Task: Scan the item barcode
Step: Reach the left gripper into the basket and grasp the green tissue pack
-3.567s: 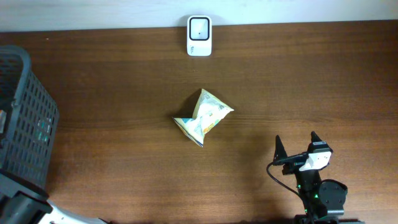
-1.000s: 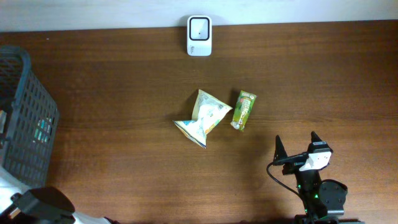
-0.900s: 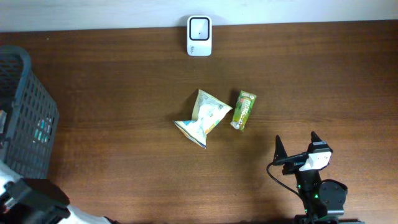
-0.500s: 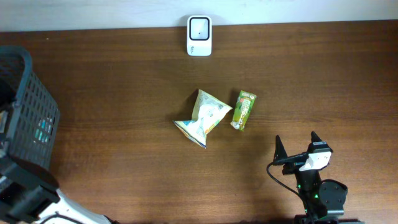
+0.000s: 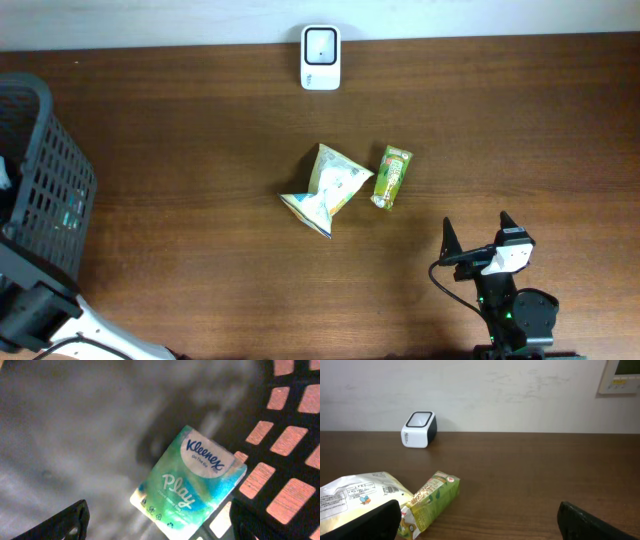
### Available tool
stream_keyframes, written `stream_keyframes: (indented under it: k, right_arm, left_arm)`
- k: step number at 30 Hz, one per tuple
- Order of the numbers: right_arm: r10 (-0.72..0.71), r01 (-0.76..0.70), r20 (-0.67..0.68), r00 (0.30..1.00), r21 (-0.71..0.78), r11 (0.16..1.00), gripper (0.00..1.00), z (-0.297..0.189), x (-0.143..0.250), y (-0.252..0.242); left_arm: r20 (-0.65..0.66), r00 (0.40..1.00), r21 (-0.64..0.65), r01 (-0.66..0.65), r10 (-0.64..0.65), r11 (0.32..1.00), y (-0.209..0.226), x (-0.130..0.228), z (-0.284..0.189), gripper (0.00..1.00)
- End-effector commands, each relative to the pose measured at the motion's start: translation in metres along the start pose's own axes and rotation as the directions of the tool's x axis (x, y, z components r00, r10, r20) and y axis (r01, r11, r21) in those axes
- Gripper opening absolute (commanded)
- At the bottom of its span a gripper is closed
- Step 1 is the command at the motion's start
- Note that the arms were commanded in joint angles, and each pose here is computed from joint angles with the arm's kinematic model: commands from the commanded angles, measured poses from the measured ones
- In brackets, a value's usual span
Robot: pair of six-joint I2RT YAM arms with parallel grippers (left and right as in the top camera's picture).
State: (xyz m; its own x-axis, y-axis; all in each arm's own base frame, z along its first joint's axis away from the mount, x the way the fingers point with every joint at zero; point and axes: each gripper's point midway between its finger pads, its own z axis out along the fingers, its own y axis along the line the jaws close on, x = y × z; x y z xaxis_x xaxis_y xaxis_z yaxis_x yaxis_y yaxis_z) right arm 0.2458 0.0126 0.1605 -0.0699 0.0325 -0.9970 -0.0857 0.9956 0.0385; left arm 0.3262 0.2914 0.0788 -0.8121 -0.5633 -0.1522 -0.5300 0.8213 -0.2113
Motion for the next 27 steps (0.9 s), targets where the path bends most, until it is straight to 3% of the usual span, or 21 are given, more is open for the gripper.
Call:
stream_keyframes:
  k: [1, 9, 14, 16, 20, 23, 27]
  right_arm:
    - [0.008, -0.008, -0.003, 1.0, 0.001, 1.0, 0.99, 0.0, 0.003, -0.001]
    - [0.008, -0.008, -0.003, 1.0, 0.0, 1.0, 0.99, 0.0, 0.003, -0.001]
    - [0.008, -0.008, -0.003, 1.0, 0.0, 1.0, 0.99, 0.0, 0.003, -0.001]
    - [0.008, -0.008, -0.003, 1.0, 0.001, 1.0, 0.99, 0.0, 0.003, -0.001]
    - [0.008, -0.008, -0.003, 1.0, 0.0, 1.0, 0.99, 0.0, 0.003, -0.001]
    - [0.008, -0.008, -0.003, 1.0, 0.0, 1.0, 0.99, 0.0, 0.003, -0.001]
    - [0.008, -0.008, -0.003, 1.0, 0.0, 1.0, 0.99, 0.0, 0.003, -0.001]
  left_arm:
    - [0.017, 0.996, 0.082, -0.084, 0.083, 0.993, -0.012, -0.001, 0.004, 0.9]
    - [-0.039, 0.991, 0.047, -0.13, 0.132, 0.99, 0.002, 0.029, 0.052, 0.84]
    - [-0.073, 0.993, -0.07, -0.095, 0.09, 0.993, 0.023, 0.032, 0.051, 0.17]
    - [-0.083, 0.996, -0.114, -0.045, 0.036, 0.992, 0.029, 0.032, 0.045, 0.0]
    - [-0.005, 0.998, -0.128, 0.055, -0.056, 0.99, 0.021, 0.011, -0.003, 0.0]
    - [0.138, 0.988, -0.115, 0.087, -0.071, 0.989, 0.004, -0.002, -0.06, 0.0]
    - [0.334, 0.94, 0.025, 0.071, -0.076, 0.997, -0.045, -0.006, -0.138, 0.0]
